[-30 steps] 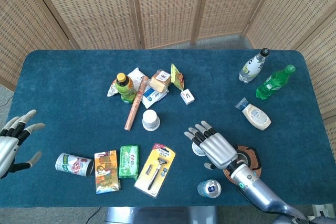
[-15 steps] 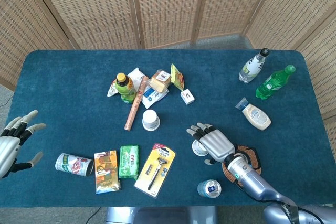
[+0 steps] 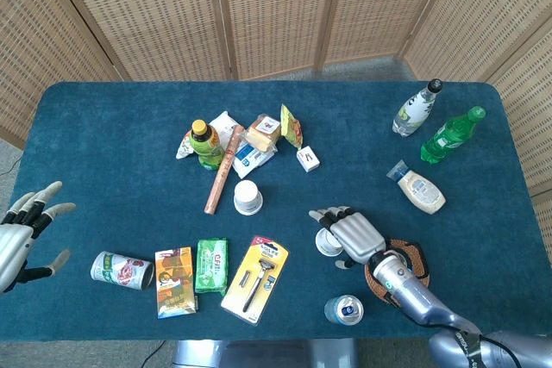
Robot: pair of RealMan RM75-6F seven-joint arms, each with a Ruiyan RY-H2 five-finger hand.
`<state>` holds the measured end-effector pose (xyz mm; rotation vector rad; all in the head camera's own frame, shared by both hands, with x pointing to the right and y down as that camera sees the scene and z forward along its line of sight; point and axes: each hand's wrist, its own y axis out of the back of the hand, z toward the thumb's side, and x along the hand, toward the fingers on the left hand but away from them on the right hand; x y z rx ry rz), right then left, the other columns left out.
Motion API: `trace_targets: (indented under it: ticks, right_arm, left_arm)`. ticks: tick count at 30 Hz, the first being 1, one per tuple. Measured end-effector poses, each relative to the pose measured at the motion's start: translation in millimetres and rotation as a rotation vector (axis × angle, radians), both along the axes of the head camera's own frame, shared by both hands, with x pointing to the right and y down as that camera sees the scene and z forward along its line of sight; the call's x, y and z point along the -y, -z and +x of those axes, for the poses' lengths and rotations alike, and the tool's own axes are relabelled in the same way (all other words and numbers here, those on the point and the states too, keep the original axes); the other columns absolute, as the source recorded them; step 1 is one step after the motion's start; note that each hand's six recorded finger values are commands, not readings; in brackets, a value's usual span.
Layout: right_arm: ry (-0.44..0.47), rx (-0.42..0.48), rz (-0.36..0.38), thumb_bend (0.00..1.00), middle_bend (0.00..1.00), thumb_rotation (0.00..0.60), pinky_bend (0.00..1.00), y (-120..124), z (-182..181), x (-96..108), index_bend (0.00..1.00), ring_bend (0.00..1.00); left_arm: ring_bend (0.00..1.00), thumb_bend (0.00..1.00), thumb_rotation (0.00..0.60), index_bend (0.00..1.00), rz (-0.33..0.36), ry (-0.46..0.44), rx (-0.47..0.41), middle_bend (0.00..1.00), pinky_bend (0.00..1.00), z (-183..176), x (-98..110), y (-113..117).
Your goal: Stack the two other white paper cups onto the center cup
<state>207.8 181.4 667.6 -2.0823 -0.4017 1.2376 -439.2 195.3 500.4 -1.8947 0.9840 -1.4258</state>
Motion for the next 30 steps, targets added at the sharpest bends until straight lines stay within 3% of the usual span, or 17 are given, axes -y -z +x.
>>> trace_targets:
  ticks: [7, 13, 30]
  right_arm:
    - [-0.016, 0.025, 0.010, 0.19, 0.34, 0.600, 0.29, -3, 4, -1, 0.31, 0.27]
    - [-0.020, 0.044, 0.025, 0.28, 0.40, 0.600, 0.31, -5, 6, -1, 0.36, 0.29]
    - [-0.004, 0.072, 0.051, 0.32, 0.41, 0.600, 0.31, 5, 0, 0, 0.38, 0.29]
  left_arm:
    - [0.00, 0.39, 0.600, 0.18, -0.009, -0.004, 0.001, 0.00, 0.01, 1, -1, -2]
    - [0.00, 0.39, 0.600, 0.18, -0.017, -0.010, 0.002, 0.00, 0.01, 4, -1, -4]
    - [0.00, 0.39, 0.600, 0.18, -0.030, -0.014, -0.003, 0.00, 0.01, 5, -2, -5]
